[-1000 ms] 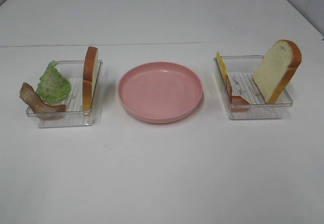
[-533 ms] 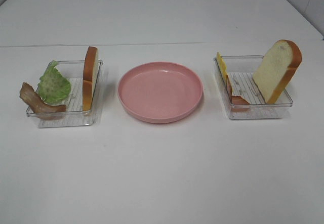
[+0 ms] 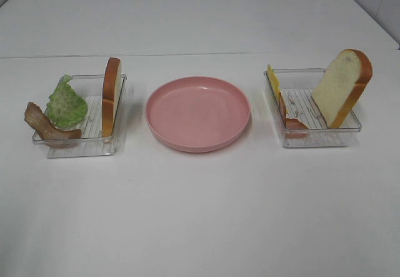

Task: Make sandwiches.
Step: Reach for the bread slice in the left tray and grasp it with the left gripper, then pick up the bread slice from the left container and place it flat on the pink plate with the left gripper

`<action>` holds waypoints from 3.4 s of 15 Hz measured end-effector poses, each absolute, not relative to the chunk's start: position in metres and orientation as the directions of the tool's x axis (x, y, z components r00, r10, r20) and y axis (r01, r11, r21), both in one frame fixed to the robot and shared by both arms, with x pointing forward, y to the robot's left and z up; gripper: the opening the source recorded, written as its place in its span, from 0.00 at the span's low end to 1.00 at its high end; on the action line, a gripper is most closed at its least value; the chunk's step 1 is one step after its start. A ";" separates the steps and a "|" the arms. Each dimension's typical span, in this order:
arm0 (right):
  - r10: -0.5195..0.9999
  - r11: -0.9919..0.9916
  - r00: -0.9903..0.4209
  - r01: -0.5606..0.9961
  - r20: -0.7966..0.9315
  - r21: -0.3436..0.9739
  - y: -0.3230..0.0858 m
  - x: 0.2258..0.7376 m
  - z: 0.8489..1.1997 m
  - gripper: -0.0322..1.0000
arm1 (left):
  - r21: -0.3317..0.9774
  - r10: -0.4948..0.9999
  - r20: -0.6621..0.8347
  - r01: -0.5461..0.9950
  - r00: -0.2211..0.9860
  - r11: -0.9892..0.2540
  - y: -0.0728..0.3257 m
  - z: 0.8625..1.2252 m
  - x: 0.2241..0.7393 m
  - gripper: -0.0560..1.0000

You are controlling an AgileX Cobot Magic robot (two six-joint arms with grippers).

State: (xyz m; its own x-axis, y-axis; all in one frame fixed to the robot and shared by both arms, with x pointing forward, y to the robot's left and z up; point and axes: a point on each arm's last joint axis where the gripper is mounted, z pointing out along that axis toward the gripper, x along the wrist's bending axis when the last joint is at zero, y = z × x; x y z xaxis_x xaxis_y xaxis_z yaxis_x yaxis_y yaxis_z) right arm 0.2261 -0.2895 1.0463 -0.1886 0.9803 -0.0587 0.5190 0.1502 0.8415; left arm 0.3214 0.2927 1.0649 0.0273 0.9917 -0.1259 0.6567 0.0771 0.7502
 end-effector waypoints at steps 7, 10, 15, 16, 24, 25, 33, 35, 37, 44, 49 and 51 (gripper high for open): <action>0.980 0.150 -0.189 0.519 -0.059 0.841 -0.289 0.226 1.046 0.76 | 0.629 0.987 -0.162 0.772 0.019 0.089 0.294 1.086 0.408 0.89; 0.980 0.150 -0.189 0.519 -0.059 0.841 -0.289 0.226 1.046 0.76 | 0.538 0.980 -0.199 0.837 0.014 0.097 0.293 1.095 0.460 0.88; 0.980 0.150 -0.189 0.519 -0.059 0.841 -0.289 0.226 1.046 0.76 | 0.375 0.970 -0.231 0.927 0.075 0.018 0.273 1.087 0.523 0.88; 0.980 0.150 -0.189 0.519 -0.059 0.841 -0.289 0.226 1.046 0.76 | 0.352 0.970 -0.221 0.936 0.106 -0.022 0.259 1.082 0.541 0.88; 0.980 0.150 -0.189 0.519 -0.059 0.841 -0.289 0.226 1.046 0.76 | 0.269 0.995 -0.087 0.963 0.044 -0.019 0.165 1.058 0.618 0.87; 0.980 0.150 -0.189 0.519 -0.059 0.841 -0.289 0.226 1.046 0.76 | 0.246 0.996 -0.075 0.969 0.037 -0.017 0.158 1.050 0.626 0.86; 0.980 0.150 -0.189 0.519 -0.059 0.841 -0.289 0.226 1.046 0.76 | 0.187 0.997 -0.076 0.982 0.024 -0.009 0.136 1.001 0.668 0.82; 0.980 0.150 -0.189 0.519 -0.059 0.841 -0.289 0.226 1.046 0.76 | 0.190 0.997 -0.077 0.982 0.024 -0.009 0.134 0.990 0.673 0.81; 0.980 0.150 -0.189 0.519 -0.059 0.841 -0.289 0.226 1.046 0.76 | 0.187 0.997 -0.076 0.982 0.024 -0.009 0.134 0.985 0.675 0.77; 0.980 0.150 -0.189 0.519 -0.059 0.841 -0.289 0.226 1.046 0.76 | 0.214 0.996 -0.085 0.977 0.026 -0.007 0.132 0.982 0.679 0.23; 0.980 0.150 -0.189 0.519 -0.059 0.841 -0.289 0.226 1.046 0.76 | 0.207 0.997 -0.075 0.978 0.028 -0.012 0.133 0.988 0.679 0.23; 0.980 0.150 -0.189 0.519 -0.059 0.841 -0.289 0.226 1.046 0.76 | 0.219 0.996 -0.082 0.975 0.046 -0.027 0.131 1.003 0.681 0.23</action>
State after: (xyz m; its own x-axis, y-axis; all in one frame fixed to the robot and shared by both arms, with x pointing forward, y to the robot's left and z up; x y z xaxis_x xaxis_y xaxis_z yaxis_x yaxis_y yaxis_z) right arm 0.2261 -0.2895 1.0463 -0.1886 0.9803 -0.0587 0.5190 0.1502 0.8415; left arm 0.6812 0.1313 1.0031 0.0463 0.9956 -0.0817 0.9753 -0.0273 0.2192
